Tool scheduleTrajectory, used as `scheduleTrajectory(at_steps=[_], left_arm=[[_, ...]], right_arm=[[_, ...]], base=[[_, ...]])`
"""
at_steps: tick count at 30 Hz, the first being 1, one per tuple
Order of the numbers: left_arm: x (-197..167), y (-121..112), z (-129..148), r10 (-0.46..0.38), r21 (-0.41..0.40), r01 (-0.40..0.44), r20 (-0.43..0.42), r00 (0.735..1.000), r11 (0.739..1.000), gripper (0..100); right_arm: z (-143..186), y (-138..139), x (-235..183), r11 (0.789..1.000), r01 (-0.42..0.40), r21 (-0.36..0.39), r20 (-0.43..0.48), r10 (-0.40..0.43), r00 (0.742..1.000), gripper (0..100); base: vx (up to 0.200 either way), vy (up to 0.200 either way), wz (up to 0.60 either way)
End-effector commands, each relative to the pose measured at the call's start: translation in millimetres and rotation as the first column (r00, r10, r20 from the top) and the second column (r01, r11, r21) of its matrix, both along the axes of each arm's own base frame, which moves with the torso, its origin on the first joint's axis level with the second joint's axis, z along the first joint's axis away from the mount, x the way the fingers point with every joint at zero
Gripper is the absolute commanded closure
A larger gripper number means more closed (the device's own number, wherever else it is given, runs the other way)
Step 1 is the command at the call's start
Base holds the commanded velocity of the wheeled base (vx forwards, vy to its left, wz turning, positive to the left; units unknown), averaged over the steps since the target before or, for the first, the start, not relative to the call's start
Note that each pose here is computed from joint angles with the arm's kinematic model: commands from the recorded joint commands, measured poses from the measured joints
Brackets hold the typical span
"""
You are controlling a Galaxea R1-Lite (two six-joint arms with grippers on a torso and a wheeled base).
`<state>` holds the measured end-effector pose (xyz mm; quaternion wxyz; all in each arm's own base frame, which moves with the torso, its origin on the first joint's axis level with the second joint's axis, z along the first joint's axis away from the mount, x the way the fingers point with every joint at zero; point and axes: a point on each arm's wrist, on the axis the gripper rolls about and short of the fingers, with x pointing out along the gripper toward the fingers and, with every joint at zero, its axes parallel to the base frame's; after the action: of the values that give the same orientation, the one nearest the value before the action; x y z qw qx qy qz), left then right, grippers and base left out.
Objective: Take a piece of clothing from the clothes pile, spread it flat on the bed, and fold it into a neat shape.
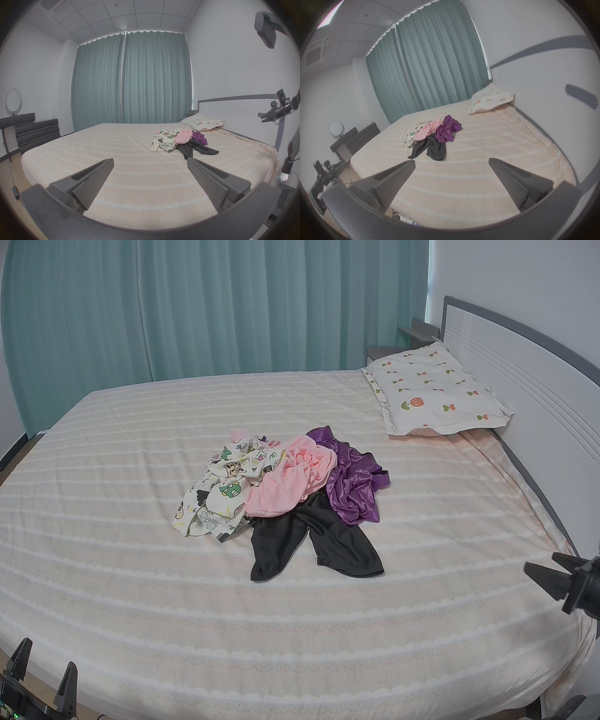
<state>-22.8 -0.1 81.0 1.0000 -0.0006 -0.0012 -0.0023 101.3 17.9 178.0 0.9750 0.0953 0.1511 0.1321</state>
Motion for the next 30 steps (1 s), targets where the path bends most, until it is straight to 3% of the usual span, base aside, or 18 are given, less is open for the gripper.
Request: scheduleTrajectory(at_steps=[1, 8, 16, 30], left_arm=[[0.5, 0.0, -4.6, 0.0, 0.0, 0.0, -0.007, 1.0, 1.0, 0], [0.5, 0.0, -4.6, 0.0, 0.0, 0.0, -0.007, 1.0, 1.0, 0], [0.5, 0.0, -4.6, 0.0, 0.0, 0.0, -0.007, 1.0, 1.0, 0], [0.5, 0.0, -4.6, 0.0, 0.0, 0.0, -0.007, 1.0, 1.0, 0]], right_arm=[[-66.2, 52.0, 115.2, 0.992, -0.045, 0.114, -0.293, 0.077, 0.953, 0], [-91.4, 89.3, 185.0, 0.979, 0.097, 0.181, -0.299, -0.039, 0.953, 0], [-106.7, 120.6, 218.8, 0.966, 0.095, 0.241, -0.314, -0.015, 0.949, 0], [-143.6, 156.3, 253.0, 0.972, 0.102, 0.211, -0.322, -0.029, 0.946, 0]], base=[[0.0, 0.0, 0.0], [0.0, 0.0, 0.0], [0.0, 0.0, 0.0], [0.0, 0.0, 0.0]])
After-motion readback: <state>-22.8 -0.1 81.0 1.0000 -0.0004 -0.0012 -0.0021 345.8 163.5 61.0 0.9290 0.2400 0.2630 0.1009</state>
